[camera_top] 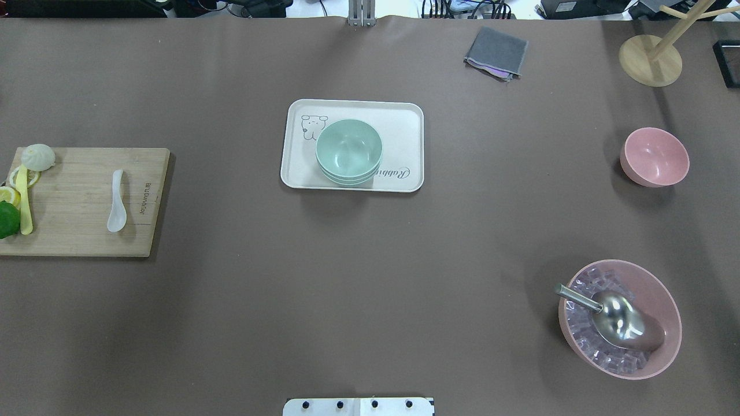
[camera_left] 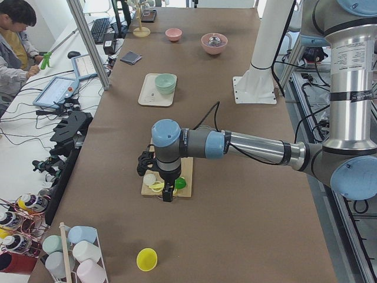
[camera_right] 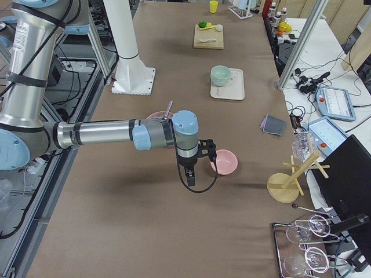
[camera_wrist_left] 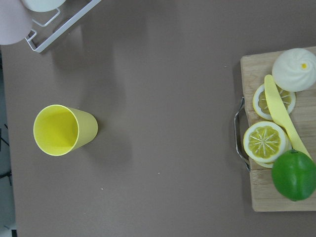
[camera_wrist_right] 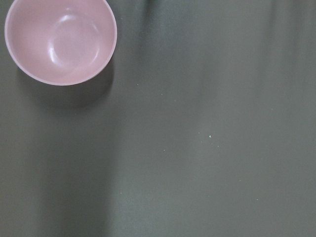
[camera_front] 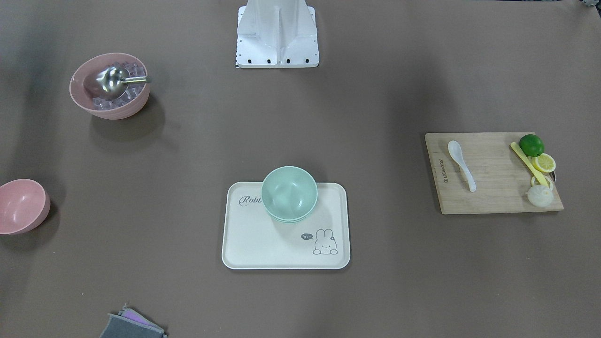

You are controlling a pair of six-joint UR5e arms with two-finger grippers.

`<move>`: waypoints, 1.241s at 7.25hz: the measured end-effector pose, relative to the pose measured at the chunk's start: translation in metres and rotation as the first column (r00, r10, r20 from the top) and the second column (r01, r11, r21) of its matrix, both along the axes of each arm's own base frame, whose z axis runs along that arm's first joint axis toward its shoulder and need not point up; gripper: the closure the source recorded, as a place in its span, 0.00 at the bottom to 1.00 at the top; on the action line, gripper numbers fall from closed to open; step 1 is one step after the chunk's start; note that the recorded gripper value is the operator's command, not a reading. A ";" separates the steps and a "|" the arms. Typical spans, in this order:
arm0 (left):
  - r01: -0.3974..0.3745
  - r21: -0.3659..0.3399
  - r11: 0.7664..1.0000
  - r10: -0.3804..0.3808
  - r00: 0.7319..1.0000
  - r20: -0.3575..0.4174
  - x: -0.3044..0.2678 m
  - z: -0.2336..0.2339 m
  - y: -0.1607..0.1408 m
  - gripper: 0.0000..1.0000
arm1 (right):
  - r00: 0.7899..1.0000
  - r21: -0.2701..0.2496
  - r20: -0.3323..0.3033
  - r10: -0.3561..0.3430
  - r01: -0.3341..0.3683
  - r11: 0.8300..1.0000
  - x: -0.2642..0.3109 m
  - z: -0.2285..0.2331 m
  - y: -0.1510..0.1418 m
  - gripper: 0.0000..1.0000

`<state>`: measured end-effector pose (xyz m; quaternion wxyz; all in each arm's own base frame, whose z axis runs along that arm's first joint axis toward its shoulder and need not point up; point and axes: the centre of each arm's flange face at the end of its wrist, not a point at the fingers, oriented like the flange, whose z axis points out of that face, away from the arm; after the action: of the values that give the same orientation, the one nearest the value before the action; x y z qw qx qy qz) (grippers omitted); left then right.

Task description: Stack pink bowl on green and place spoon

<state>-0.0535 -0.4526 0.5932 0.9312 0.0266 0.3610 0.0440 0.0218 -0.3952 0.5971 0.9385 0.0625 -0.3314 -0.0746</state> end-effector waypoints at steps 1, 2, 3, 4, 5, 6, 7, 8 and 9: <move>-0.002 0.007 1.000 0.003 0.999 -0.038 0.003 -0.004 0.001 0.02 | 1.000 -0.007 0.026 0.000 0.001 1.000 0.000 0.001 0.004 0.00; -0.004 0.016 1.000 0.005 0.998 -0.058 0.004 -0.007 0.002 0.02 | 0.998 -0.011 0.066 -0.007 0.008 1.000 -0.002 -0.001 0.007 0.00; -0.005 0.012 1.000 0.006 0.998 -0.066 0.005 -0.004 0.004 0.02 | 0.995 -0.012 0.101 -0.015 0.016 1.000 -0.004 -0.003 0.009 0.00; -0.005 0.008 1.000 0.006 0.998 -0.070 0.005 -0.002 0.007 0.02 | 0.993 -0.009 0.117 -0.020 0.021 1.000 -0.005 -0.005 0.010 0.00; -0.004 0.007 1.000 0.005 0.997 -0.073 0.005 -0.003 0.009 0.02 | 0.992 -0.007 0.124 -0.021 0.022 1.000 -0.005 -0.006 0.009 0.00; -0.003 0.010 1.000 0.004 0.997 -0.075 0.005 -0.004 0.010 0.02 | 0.992 -0.005 0.126 -0.020 0.020 1.000 -0.006 -0.008 0.007 0.00; -0.002 0.016 1.000 0.003 0.997 -0.075 0.005 -0.006 0.010 0.02 | 0.992 -0.002 0.128 -0.019 0.020 1.000 -0.006 -0.010 0.006 0.00; -0.003 0.021 1.000 0.005 0.997 -0.076 0.006 -0.007 0.010 0.02 | 0.991 0.008 0.130 -0.020 0.019 1.000 -0.007 -0.011 0.005 0.00; -0.006 0.035 0.999 0.008 0.997 -0.076 0.006 -0.009 0.009 0.02 | 0.991 0.025 0.133 -0.025 0.022 0.999 -0.008 -0.011 0.002 0.00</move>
<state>-0.0473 -0.4436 0.5842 0.9159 0.0430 0.3956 0.0524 0.0138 -0.3931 0.5857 0.9125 0.0747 -0.3931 -0.0851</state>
